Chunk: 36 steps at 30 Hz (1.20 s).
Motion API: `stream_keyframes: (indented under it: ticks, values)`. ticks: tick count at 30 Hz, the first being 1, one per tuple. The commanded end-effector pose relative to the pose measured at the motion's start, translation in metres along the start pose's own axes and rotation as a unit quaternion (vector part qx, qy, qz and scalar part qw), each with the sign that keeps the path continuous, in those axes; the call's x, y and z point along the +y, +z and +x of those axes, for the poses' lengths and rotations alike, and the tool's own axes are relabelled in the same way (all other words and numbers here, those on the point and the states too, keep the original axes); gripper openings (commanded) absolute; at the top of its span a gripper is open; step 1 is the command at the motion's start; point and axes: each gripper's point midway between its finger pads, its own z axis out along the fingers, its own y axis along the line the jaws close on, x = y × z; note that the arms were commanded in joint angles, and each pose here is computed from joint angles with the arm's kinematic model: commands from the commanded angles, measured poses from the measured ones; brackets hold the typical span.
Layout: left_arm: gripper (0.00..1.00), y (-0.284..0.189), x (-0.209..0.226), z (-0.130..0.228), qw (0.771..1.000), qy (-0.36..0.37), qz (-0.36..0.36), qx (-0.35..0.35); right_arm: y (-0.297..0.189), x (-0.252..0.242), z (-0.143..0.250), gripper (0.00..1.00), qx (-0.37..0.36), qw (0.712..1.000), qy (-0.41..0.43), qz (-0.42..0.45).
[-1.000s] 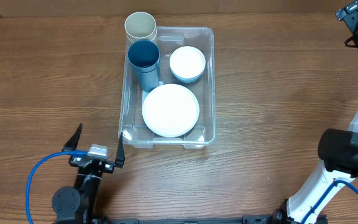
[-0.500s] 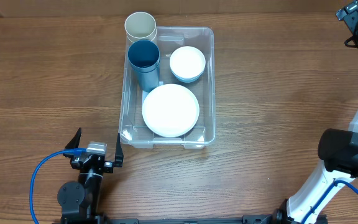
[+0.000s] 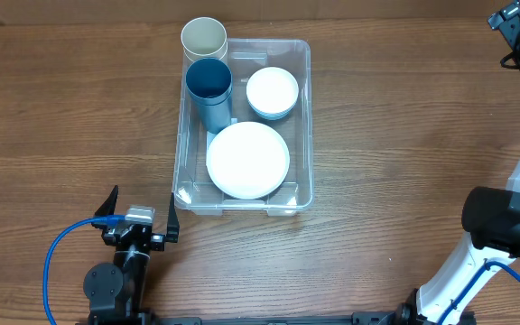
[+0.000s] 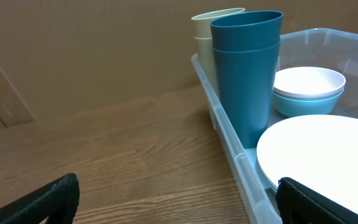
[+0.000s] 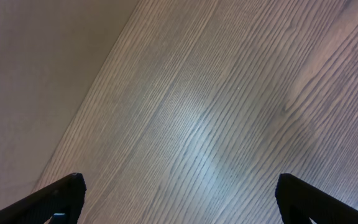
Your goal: Pack container
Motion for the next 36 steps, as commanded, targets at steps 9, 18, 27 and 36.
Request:
stream_keyframes:
  ticks: [9, 18, 27, 36]
  values:
    - [1.0, 0.0, 0.002, 0.001, 1.0, -0.007, -0.005, -0.003, -0.128, 0.059, 0.044, 1.0, -0.048, 0.988, -0.06, -0.137]
    - [1.0, 0.0, 0.002, 0.001, 1.0, -0.007, -0.005, -0.003, -0.237, 0.087, 0.076, 1.0, -0.201, 0.934, -0.098, -0.279]
    - [1.0, 0.0, 0.002, 0.001, 1.0, -0.007, -0.005, -0.003, -0.22, 0.024, 0.132, 1.0, -0.305, 0.824, -0.233, -0.416]
    - [1.0, 0.0, 0.002, 0.001, 1.0, -0.007, -0.005, -0.003, -0.158, -0.067, 0.206, 1.0, -0.355, 0.776, -0.215, -0.475]
